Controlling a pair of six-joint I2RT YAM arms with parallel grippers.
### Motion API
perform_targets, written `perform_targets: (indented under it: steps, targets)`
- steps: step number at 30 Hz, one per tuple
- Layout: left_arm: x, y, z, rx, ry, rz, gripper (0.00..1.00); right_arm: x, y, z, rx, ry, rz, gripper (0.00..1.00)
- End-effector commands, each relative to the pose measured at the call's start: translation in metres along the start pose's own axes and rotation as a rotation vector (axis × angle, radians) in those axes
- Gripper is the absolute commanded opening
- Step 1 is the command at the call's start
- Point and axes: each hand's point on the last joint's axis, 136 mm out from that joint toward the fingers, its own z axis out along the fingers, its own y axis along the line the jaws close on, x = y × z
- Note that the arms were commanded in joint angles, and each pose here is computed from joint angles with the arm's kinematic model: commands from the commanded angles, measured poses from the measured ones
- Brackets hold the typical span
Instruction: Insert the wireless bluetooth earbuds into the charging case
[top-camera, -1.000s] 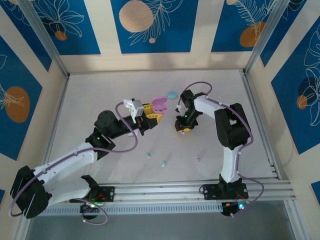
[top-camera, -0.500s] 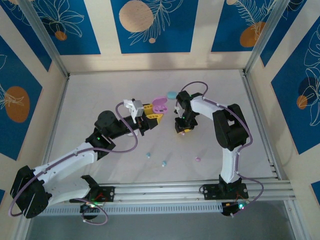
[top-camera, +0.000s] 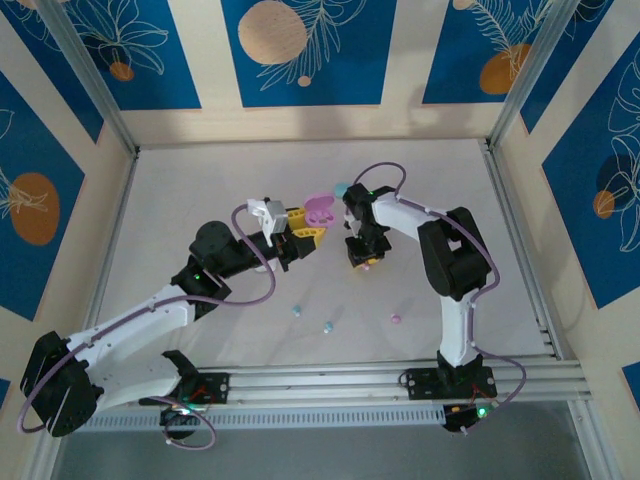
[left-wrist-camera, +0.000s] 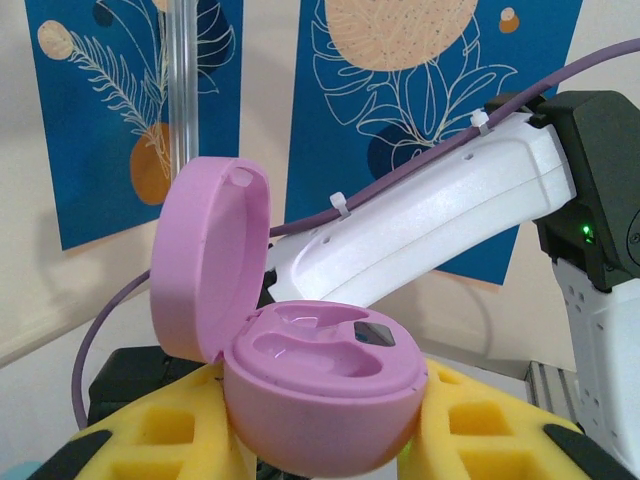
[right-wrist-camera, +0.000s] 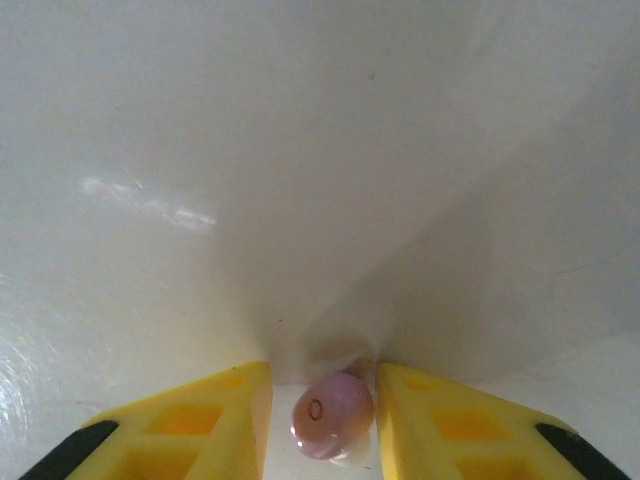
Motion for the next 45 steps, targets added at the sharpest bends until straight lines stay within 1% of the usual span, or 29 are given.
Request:
perform_targets:
  steps: [1, 12, 19, 21, 24, 29, 33, 36, 41, 43, 45]
  targets:
    - [-0.022, -0.007, -0.002, 0.008, -0.051, 0.038, 0.22, 0.002, 0.001, 0.004, 0.014, 0.033, 0.019, 0.33]
    - [-0.021, -0.007, -0.002, 0.007, -0.046, 0.04, 0.22, 0.006, 0.002, 0.004, 0.02, 0.043, 0.045, 0.31]
    - [-0.021, -0.007, -0.004, 0.0, -0.043, 0.039, 0.22, 0.013, 0.0, 0.005, 0.023, 0.071, 0.083, 0.3]
    - [-0.021, -0.007, -0.004, -0.002, -0.045, 0.04, 0.22, 0.014, 0.0, 0.005, 0.02, 0.069, 0.088, 0.27]
    - [-0.021, -0.006, -0.003, 0.0, -0.043, 0.038, 0.22, 0.014, 0.0, 0.004, 0.014, 0.07, 0.094, 0.27]
    - [-0.021, -0.007, -0.002, 0.003, -0.043, 0.034, 0.22, 0.011, 0.007, -0.006, -0.049, 0.043, 0.102, 0.22]
    - [-0.02, -0.005, -0.003, -0.006, -0.041, 0.033, 0.22, 0.005, 0.013, -0.028, -0.127, -0.017, 0.114, 0.21]
    - [-0.02, -0.004, -0.003, -0.013, -0.041, 0.031, 0.22, 0.001, 0.027, -0.057, -0.276, -0.091, 0.115, 0.21]
    - [-0.018, 0.001, -0.005, -0.046, -0.032, 0.026, 0.22, -0.003, 0.054, -0.132, -0.721, -0.221, 0.164, 0.21]
    - [-0.018, 0.003, -0.005, -0.06, -0.03, 0.028, 0.22, -0.001, 0.062, -0.171, -0.932, -0.264, 0.155, 0.22]
    - [-0.017, 0.006, -0.005, -0.072, -0.026, 0.036, 0.22, 0.004, 0.066, -0.205, -1.084, -0.289, 0.132, 0.21]
